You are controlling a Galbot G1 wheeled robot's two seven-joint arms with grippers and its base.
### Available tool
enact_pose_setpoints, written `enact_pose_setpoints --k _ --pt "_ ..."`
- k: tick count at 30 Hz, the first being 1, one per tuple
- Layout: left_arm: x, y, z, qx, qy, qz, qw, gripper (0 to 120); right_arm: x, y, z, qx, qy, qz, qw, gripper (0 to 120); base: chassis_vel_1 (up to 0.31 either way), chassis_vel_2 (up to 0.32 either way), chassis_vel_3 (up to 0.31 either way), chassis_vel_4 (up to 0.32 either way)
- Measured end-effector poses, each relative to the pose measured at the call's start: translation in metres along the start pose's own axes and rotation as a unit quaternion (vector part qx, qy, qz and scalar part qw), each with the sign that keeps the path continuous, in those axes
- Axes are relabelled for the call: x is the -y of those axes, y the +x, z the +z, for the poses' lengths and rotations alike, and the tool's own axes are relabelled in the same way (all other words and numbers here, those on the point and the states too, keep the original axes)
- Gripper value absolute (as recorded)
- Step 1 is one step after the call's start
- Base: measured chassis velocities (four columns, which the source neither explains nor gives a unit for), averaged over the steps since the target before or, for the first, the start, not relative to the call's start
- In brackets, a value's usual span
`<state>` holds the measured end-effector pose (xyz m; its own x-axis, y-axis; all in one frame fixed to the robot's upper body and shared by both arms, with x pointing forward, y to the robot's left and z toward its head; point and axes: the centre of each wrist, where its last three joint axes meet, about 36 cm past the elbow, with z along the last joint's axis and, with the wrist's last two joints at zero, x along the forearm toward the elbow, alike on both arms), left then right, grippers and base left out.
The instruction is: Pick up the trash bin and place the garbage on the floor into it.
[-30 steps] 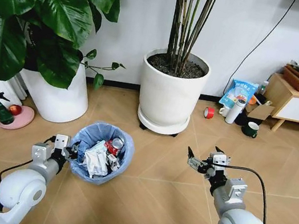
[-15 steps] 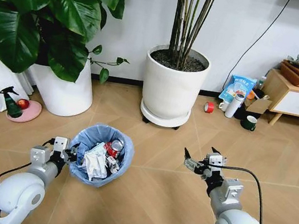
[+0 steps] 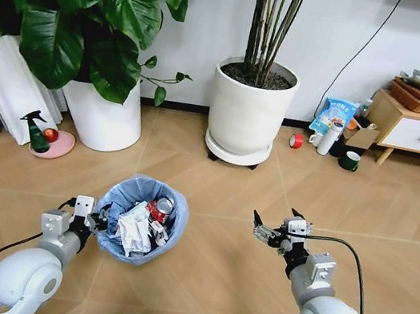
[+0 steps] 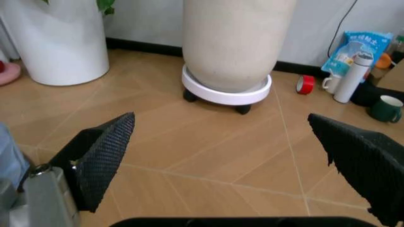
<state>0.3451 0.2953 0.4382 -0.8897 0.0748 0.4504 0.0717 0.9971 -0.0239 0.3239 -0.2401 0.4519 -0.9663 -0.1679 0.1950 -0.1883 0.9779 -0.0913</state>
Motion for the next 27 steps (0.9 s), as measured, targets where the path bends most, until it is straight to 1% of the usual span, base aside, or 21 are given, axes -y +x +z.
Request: enact_pose_setpoints --k 3,5,7,9,10,13,15,18,19,22,27 --pt "-0.003 -0.004 -0.003 -0.002 0.001 0.0 1.0 0 0.004 -0.002 -0.001 0.003 -0.005 0.004 1.0 100 0.11 -0.053 -0.145 0.043" --pt "-0.004 -0.008 -0.007 -0.008 0.01 0.0 0.9999 0 0.008 -0.004 -0.002 0.005 -0.006 0.007 1.0 100 0.043 -0.011 -0.03 0.017" --pt "-0.006 -0.011 -0.01 -0.025 0.022 -0.008 0.9994 0 0.012 -0.005 -0.002 0.005 -0.005 0.011 1.0 100 0.0 0.0 0.0 0.0" --pt "-0.009 -0.017 -0.013 -0.049 0.043 -0.02 0.9977 0 0.015 -0.007 -0.001 0.004 -0.005 0.015 1.0 100 -0.062 0.012 0.055 -0.012" --pt "-0.009 -0.017 -0.013 -0.049 0.043 -0.02 0.9977 0 0.015 -0.007 -0.001 0.004 -0.005 0.015 1.0 100 -0.062 0.0 0.07 -0.012" --pt "-0.015 -0.026 -0.016 -0.074 0.074 -0.034 0.9939 0 0.018 -0.009 0.002 0.001 -0.009 0.019 1.0 100 -0.03 -0.001 0.041 -0.011" --pt "-0.017 -0.029 -0.016 -0.082 0.08 -0.039 0.9926 0 0.018 -0.009 0.002 0.0 -0.01 0.02 1.0 100 0.0 0.0 0.0 0.0" --pt "-0.025 -0.04 -0.015 -0.102 0.096 -0.049 0.9889 0 0.019 -0.01 0.006 -0.002 -0.012 0.023 1.0 100 0.0 0.0 0.0 0.0" --pt "-0.025 -0.04 -0.015 -0.102 0.096 -0.049 0.9889 0 0.019 -0.01 0.006 -0.002 -0.012 0.023 1.0 100 0.0 0.0 0.0 0.0" --pt "-0.035 -0.055 -0.01 -0.124 0.108 -0.063 0.9843 0 0.021 -0.01 0.009 0.001 -0.014 0.027 1.0 100 0.0 0.0 0.0 0.0" --pt "-0.042 -0.067 -0.004 -0.132 0.112 -0.076 0.9819 0 0.024 -0.01 0.01 0.003 -0.014 0.032 0.999 100 0.0 0.0 0.0 0.0"
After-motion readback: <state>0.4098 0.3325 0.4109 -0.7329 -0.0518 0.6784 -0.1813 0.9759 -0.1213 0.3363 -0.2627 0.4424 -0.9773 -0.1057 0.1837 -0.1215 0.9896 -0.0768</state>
